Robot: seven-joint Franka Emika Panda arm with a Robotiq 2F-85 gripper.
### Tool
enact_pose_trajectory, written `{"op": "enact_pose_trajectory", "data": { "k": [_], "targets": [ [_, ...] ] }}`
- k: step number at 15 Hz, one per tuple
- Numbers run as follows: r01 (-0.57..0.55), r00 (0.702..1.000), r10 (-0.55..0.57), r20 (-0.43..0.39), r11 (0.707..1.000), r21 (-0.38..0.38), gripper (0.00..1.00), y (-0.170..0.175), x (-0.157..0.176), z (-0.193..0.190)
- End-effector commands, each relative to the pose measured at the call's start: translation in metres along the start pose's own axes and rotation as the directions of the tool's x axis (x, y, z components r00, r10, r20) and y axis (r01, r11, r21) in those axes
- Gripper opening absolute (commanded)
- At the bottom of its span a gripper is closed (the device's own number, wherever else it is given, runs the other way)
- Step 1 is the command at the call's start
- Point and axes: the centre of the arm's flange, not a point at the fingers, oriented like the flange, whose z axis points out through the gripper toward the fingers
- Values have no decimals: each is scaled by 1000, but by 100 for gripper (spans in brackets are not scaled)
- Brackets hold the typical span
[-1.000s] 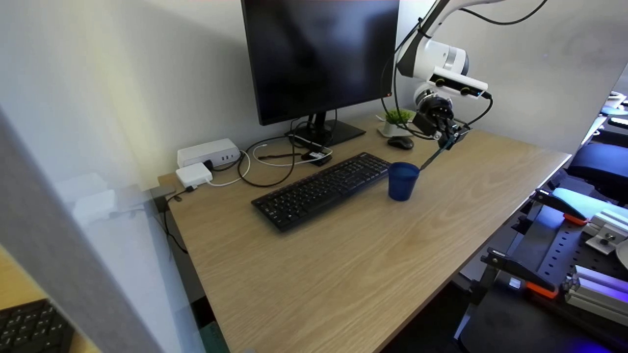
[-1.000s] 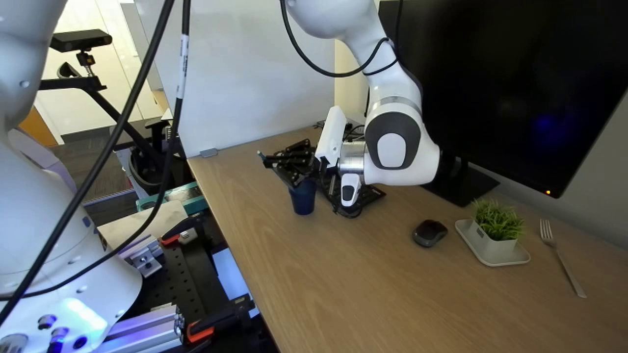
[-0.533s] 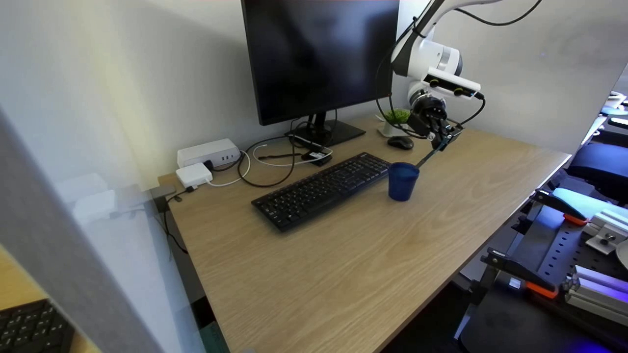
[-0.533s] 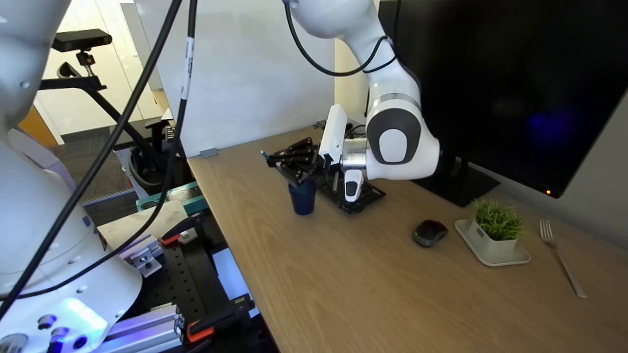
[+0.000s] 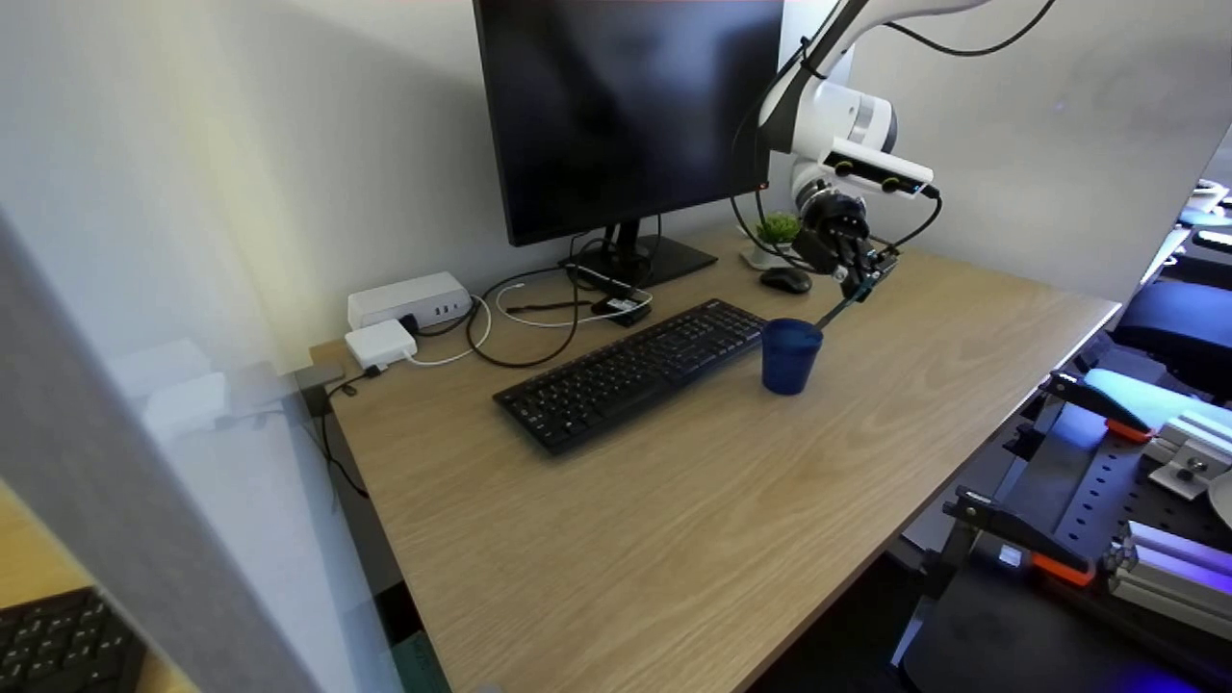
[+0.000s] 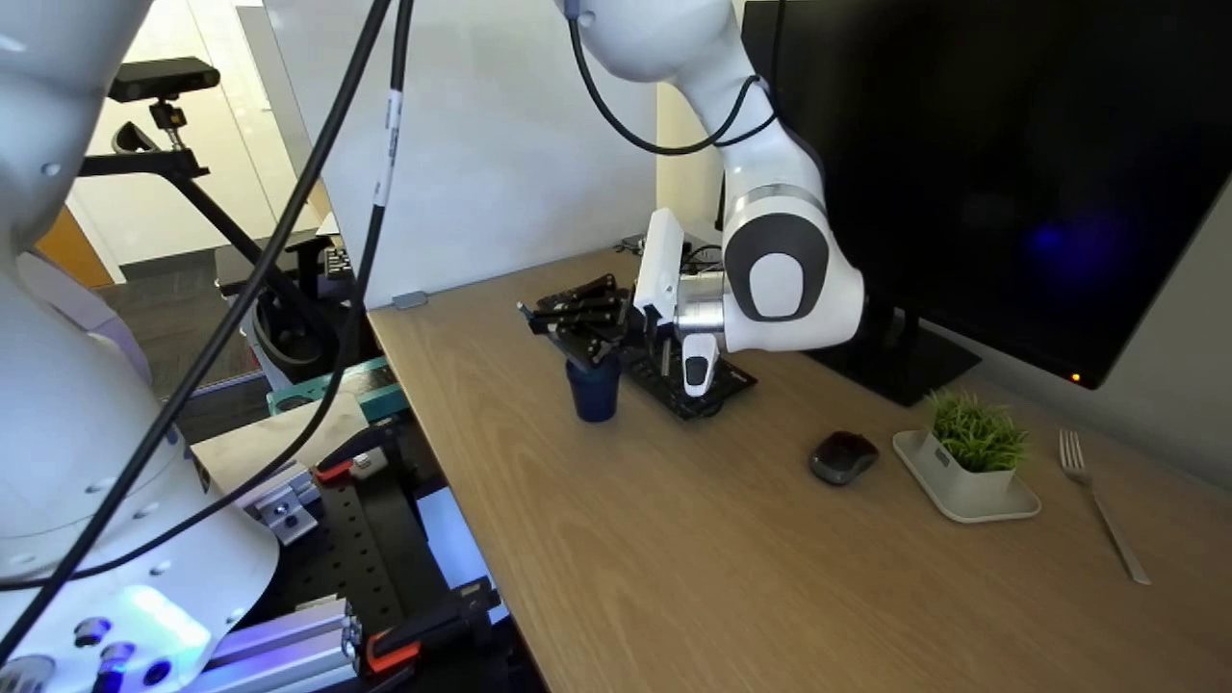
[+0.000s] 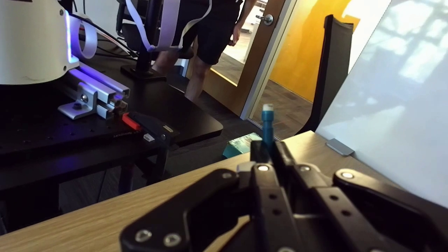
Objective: Put the pen in the cup
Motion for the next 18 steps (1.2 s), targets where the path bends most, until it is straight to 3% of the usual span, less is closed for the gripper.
{"op": "enact_pose_trajectory", "data": {
  "k": [1,13,14,15,18],
  "targets": [
    [-8,1000,7,-12,999,-46,2,0,11,-4],
    [-18,999,13,-41,995,-103,3,-2,22,-5],
    [-19,999,14,-43,995,-103,33,-2,22,-6],
    [-21,999,16,-47,994,-104,34,-2,21,-6],
    [-22,998,16,-54,994,-107,55,-2,21,-7]
  ]
}}
